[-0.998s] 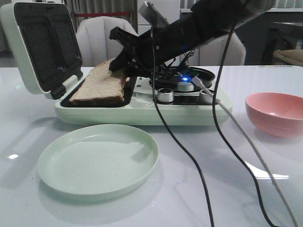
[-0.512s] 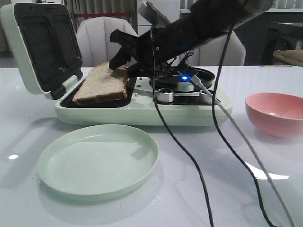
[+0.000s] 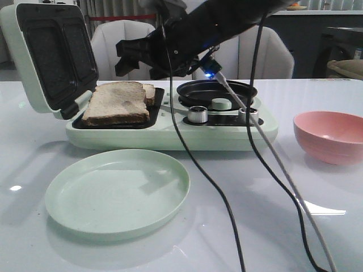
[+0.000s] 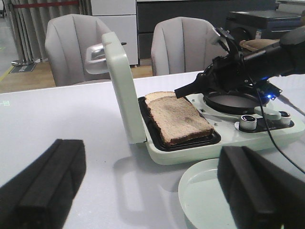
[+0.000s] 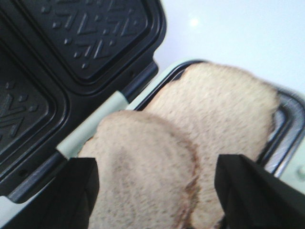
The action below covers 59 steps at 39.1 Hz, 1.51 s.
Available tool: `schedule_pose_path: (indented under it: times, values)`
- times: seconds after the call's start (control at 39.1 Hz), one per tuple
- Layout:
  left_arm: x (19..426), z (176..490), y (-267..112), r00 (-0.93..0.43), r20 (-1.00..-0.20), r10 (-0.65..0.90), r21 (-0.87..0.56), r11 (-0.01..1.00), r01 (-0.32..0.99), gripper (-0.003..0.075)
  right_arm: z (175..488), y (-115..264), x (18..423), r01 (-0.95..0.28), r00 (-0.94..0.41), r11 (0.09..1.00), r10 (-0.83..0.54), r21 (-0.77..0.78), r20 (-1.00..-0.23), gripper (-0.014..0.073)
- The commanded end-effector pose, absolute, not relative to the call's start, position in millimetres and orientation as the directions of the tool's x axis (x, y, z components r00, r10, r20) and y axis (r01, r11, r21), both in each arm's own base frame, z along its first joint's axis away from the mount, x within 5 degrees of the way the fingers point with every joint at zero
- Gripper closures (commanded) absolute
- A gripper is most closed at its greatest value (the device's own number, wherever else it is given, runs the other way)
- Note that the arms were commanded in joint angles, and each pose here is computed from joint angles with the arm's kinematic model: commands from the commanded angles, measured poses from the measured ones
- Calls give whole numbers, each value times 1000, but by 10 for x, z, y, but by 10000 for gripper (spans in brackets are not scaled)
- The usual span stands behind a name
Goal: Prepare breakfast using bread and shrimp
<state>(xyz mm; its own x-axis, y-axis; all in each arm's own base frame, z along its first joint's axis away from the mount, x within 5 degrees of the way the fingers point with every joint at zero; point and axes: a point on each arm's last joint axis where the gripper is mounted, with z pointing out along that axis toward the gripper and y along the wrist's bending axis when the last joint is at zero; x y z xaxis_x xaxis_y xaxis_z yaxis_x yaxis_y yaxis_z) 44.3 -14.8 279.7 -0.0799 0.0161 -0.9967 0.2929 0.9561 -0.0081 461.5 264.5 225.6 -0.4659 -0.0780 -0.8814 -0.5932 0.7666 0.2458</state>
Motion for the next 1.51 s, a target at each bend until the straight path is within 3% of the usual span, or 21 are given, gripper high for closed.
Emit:
schedule_pose_path:
  times: [0.0, 0.26, 0.46, 0.59, 0.79, 1.28, 1.48]
  values:
    - [438, 2948, -148, 5, -1000, -25, -22, 954, 298, 102, 2974, 2480, 4570, -592, -319, 785, -21, 182, -948, -7]
    - [438, 2948, -148, 5, -1000, -25, -22, 954, 298, 102, 3385, 2178, 4506, -589, -249, 802, -60, 102, -967, -7]
    - [438, 2948, -148, 5, -1000, -25, -22, 954, 298, 102, 3741, 1858, 4268, -613, -303, 789, -187, 41, -934, -5]
    - [438, 2948, -148, 5, -1000, -25, -22, 954, 298, 102, 3932, 1651, 4082, -542, -359, 838, -297, -61, -885, -5]
    - [438, 2948, -148, 5, -1000, -25, -22, 954, 298, 102, 4197, 1399, 3772, -436, -467, 898, -284, -61, -838, -5]
    - [438, 2948, -148, 5, -1000, -25, -22, 954, 298, 102, 4118, 996, 2742, -400, -416, 916, -191, -10, -889, -5]
    - [438, 2948, -148, 5, -1000, -25, -22, 954, 298, 102, 3878, 780, 2213, -360, -326, 933, -105, 20, -940, -5]
